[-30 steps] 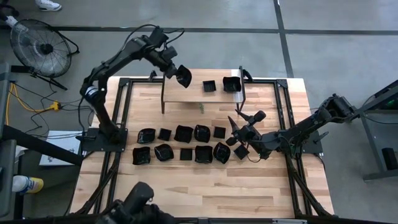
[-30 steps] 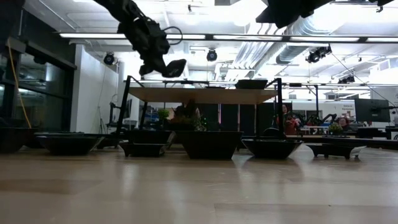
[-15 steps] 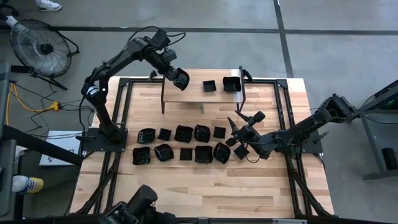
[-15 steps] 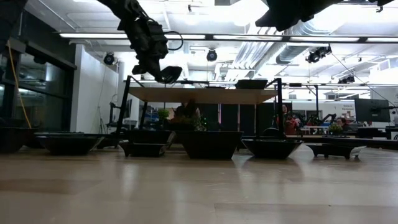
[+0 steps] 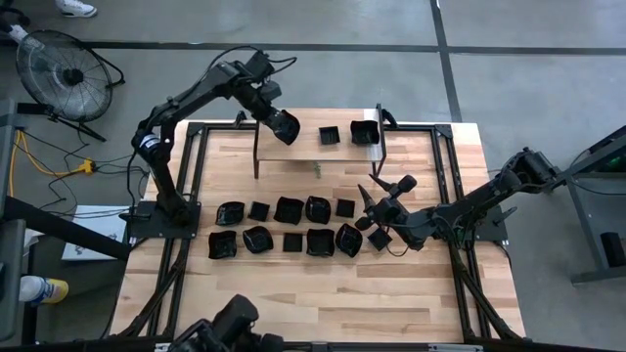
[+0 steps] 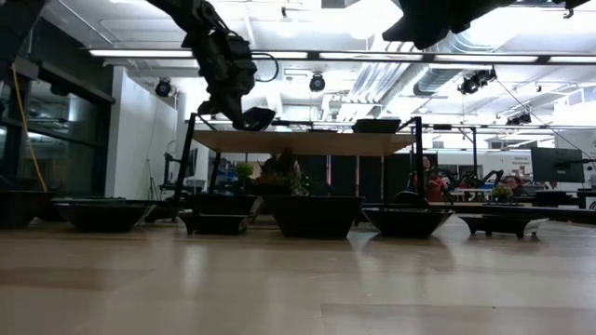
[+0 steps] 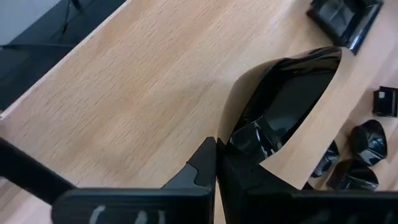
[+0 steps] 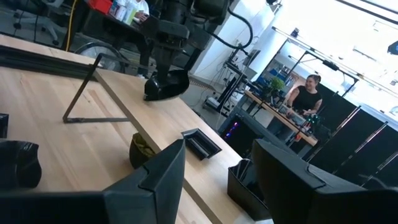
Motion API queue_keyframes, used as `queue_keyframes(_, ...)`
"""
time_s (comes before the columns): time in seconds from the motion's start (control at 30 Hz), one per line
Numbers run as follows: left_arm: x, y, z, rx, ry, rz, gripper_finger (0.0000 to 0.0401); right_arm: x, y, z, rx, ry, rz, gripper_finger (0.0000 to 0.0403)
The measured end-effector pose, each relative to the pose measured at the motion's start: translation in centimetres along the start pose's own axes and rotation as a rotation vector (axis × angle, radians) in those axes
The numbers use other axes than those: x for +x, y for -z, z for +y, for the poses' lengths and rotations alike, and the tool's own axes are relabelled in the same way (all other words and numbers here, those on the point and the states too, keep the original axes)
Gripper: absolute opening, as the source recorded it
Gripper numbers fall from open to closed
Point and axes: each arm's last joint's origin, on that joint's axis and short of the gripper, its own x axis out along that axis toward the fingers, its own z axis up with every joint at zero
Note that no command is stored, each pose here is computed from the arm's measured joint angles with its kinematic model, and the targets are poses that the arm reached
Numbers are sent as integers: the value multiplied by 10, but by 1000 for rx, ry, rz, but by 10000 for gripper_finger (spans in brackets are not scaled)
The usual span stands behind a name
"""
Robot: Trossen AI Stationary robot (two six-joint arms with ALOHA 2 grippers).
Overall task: Pick & Place Mini shaped plates
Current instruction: Put the leaf shaped plate on the shelf
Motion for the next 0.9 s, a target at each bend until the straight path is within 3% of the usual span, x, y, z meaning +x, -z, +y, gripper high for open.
queue_keyframes(0.33,20,-6,7,-12,17,23,0,0,1,0,-13,-2,3,184)
queue_keyframes(0.9,17,-7,6,5,10,-2,20,0,1,1,-22,-2,3,184)
